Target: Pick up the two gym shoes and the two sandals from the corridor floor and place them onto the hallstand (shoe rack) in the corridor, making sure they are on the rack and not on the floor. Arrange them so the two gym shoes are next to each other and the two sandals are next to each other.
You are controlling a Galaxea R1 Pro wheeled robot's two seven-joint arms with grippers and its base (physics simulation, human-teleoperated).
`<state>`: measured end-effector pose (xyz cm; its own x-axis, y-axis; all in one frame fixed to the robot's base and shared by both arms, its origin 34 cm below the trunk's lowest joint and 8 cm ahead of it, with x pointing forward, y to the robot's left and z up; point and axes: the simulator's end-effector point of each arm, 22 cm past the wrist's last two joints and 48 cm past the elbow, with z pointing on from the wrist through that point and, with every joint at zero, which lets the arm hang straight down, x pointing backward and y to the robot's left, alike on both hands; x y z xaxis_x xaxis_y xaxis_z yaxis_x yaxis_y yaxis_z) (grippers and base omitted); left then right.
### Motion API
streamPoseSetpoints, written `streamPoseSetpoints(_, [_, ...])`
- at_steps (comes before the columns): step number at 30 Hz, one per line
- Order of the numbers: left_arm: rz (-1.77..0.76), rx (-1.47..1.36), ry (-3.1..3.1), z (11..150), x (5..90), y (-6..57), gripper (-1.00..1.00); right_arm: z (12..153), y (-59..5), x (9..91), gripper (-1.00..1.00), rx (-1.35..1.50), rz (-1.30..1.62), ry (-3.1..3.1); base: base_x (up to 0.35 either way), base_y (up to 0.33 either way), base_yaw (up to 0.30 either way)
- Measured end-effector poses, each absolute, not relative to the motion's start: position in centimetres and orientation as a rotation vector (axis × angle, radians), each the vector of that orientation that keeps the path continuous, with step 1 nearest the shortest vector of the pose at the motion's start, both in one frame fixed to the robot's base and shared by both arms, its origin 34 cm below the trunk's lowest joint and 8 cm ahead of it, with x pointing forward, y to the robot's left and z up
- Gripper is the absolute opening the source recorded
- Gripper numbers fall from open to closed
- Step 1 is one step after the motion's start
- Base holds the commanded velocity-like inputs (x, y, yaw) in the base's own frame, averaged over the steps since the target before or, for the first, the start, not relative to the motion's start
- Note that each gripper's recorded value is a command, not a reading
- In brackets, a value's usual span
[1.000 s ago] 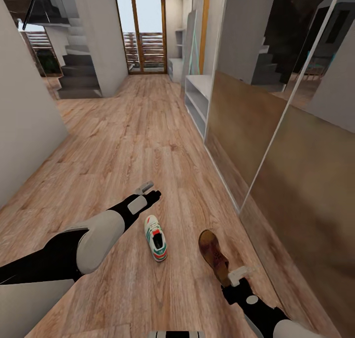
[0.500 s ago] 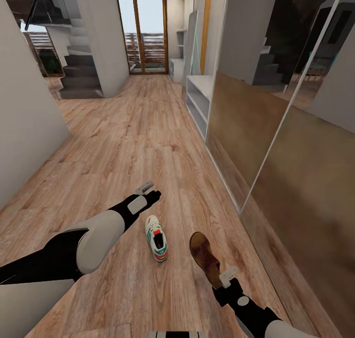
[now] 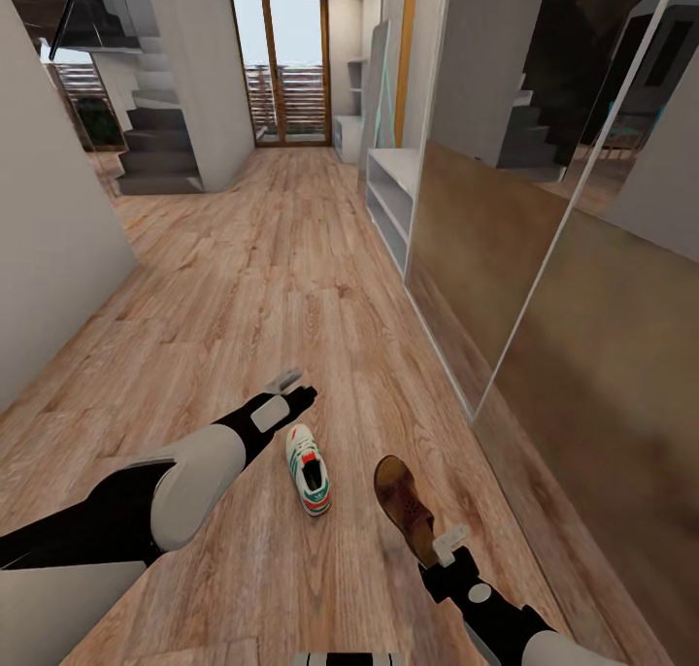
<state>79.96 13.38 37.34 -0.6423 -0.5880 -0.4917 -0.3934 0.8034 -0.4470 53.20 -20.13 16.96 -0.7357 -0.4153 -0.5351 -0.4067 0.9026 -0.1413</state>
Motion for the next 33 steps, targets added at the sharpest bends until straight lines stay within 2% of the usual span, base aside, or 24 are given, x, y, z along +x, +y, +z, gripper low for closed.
streamPoseSetpoints(9, [-0.286, -0.768, 2.382, 36.2, 78.8, 15.1, 1.0, 17.4, -21.4, 54.1, -1.0, -0.556, -0.093, 2.46, 0.0, 0.0, 0.0])
streamPoseSetpoints(33, [-0.247, -0.787, 2.454, 31.9, 75.9, 15.3, 1.0, 16.3, -22.0, 53.4, -1.0, -0.554, -0.112, 2.48, 0.0, 0.0, 0.0])
